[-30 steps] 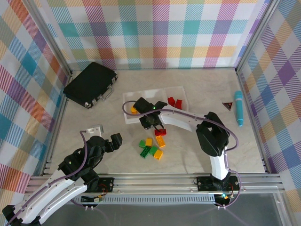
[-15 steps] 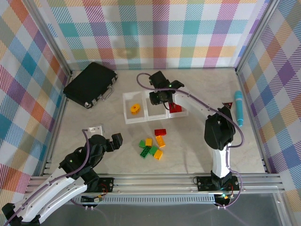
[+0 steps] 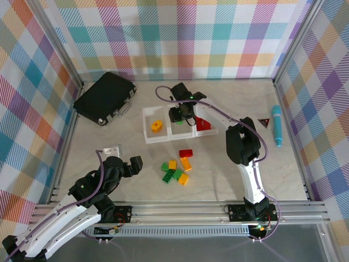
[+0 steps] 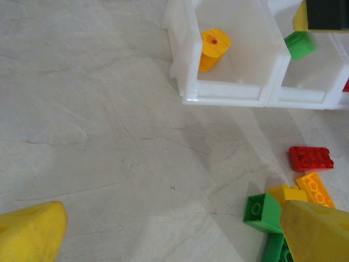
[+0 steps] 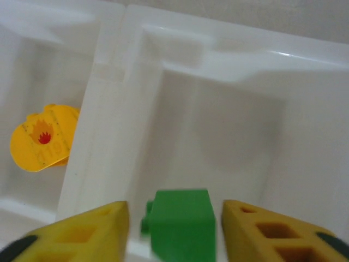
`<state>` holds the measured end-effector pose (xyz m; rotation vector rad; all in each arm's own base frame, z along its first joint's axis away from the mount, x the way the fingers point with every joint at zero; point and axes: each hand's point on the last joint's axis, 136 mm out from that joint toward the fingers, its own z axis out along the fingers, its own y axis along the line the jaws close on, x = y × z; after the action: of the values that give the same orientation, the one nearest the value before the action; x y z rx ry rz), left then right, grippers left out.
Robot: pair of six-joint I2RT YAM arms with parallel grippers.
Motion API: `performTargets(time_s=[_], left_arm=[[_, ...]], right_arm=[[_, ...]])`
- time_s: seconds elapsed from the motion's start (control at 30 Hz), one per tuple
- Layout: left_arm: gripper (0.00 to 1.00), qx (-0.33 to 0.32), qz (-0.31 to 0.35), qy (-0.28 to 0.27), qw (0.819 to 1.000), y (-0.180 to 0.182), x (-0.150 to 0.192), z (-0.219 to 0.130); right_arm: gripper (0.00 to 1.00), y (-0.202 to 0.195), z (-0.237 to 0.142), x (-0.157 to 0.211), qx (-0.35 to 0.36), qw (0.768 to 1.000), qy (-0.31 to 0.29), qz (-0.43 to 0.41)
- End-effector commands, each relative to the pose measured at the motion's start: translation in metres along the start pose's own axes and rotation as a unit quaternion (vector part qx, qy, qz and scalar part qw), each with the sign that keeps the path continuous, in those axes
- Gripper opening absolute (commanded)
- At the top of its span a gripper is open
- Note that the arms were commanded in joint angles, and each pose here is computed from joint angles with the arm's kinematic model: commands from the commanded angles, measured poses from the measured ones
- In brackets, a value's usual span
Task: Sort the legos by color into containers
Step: Place the lego in the container, then move the lego to the center of the table.
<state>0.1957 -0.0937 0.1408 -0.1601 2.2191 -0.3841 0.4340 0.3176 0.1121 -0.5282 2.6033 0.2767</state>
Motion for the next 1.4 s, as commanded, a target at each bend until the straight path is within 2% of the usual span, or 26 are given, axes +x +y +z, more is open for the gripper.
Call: performTargets(time_s=[0.0,0.27,0.53,0.73,0.9,1.17,1.37], left_arm=[[1.0,0.034,0.006,0.027,0.999,-0.013,0.008,-0.001],[1.0,0.11,0.048,0.107,0.987,-0.052,0.031,0.01],[1.0,0.131,0.085,0.16,0.975,-0.077,0.047,0.032],[0.95,0.118,0.128,0.198,0.965,-0.087,0.055,0.047],[0.91,0.098,0.17,0.238,0.951,-0.096,0.068,0.063],[0.83,0.062,0.198,0.29,0.934,-0.098,0.091,0.088],[0.77,0.04,0.207,0.29,0.934,-0.092,0.092,0.095]], right_arm=[[0.57,0.007,-0.016,-0.012,-0.013,1.0,-0.015,0.001],[0.62,0.006,-0.062,-0.005,-0.021,0.999,-0.045,0.015],[0.63,-0.003,-0.111,0.053,-0.047,0.995,-0.06,0.061],[0.64,-0.008,-0.127,0.103,-0.071,0.99,-0.062,0.105],[0.64,-0.018,-0.127,0.127,-0.058,0.99,-0.054,0.119],[0.64,-0.018,-0.125,0.134,-0.06,0.989,-0.049,0.122],[0.64,-0.019,-0.126,0.135,-0.058,0.99,-0.049,0.121]])
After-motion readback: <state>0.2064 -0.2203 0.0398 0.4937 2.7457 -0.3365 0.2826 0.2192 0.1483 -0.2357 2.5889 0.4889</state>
